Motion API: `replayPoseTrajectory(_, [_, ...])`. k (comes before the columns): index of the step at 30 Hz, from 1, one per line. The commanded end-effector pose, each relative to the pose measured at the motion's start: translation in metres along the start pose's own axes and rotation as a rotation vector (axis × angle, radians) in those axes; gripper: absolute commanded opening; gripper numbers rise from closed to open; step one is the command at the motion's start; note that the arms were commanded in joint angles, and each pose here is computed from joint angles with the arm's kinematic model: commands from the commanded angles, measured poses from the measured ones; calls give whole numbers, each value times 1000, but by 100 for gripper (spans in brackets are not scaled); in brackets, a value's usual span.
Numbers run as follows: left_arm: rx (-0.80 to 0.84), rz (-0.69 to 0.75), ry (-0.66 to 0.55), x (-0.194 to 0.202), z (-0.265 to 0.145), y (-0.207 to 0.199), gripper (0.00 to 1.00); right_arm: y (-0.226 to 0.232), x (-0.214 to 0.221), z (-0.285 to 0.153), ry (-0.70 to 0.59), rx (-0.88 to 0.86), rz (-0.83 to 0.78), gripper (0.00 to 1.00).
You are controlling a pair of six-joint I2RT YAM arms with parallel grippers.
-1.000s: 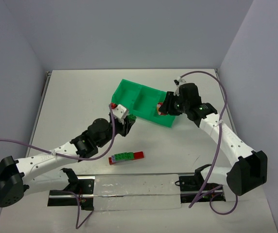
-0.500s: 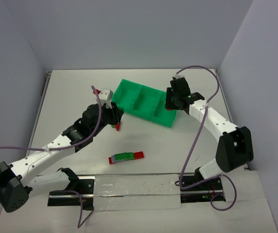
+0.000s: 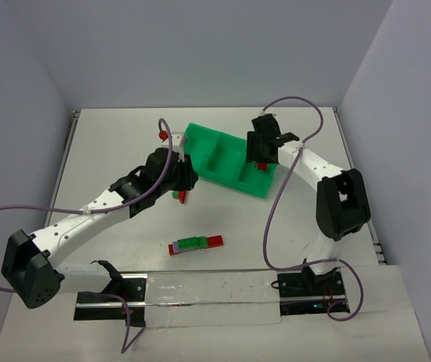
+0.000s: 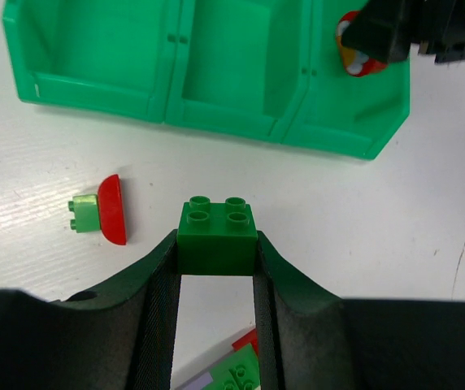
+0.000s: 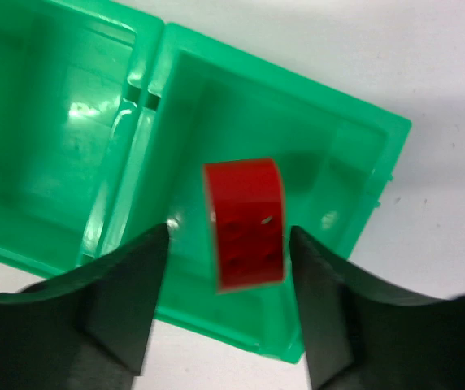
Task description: Sort the legos into containers by color
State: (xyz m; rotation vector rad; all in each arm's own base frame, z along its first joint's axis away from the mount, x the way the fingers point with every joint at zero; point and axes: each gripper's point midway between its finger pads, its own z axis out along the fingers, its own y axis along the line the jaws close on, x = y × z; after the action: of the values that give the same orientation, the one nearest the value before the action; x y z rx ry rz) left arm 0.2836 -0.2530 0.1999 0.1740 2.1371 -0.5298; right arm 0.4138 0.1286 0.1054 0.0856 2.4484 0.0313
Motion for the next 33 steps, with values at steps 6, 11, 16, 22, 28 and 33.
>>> replayPoseTrajectory(6, [97, 11, 56, -8, 2, -26, 0, 2, -36, -14, -89, 3, 10, 82])
replayPoseTrajectory(11, [98, 0, 54, -11, 7, -29, 0, -1, -44, -54, -173, -47, 37, 80])
replayPoseTrajectory(16, [139, -18, 58, -15, 12, -41, 0, 5, -46, -95, -280, -173, 63, 78])
replayPoseTrajectory(22, [177, -40, 68, -19, 20, -53, 0, 2, -32, -126, -357, -252, 61, 78])
replayPoseTrajectory(28, [228, -66, 86, -25, 25, -70, 0, -5, -28, -145, -467, -287, 105, 83])
replayPoseTrajectory(33, [471, -68, 222, -16, 15, -108, 0, 18, -22, -155, -505, -445, 58, 88])
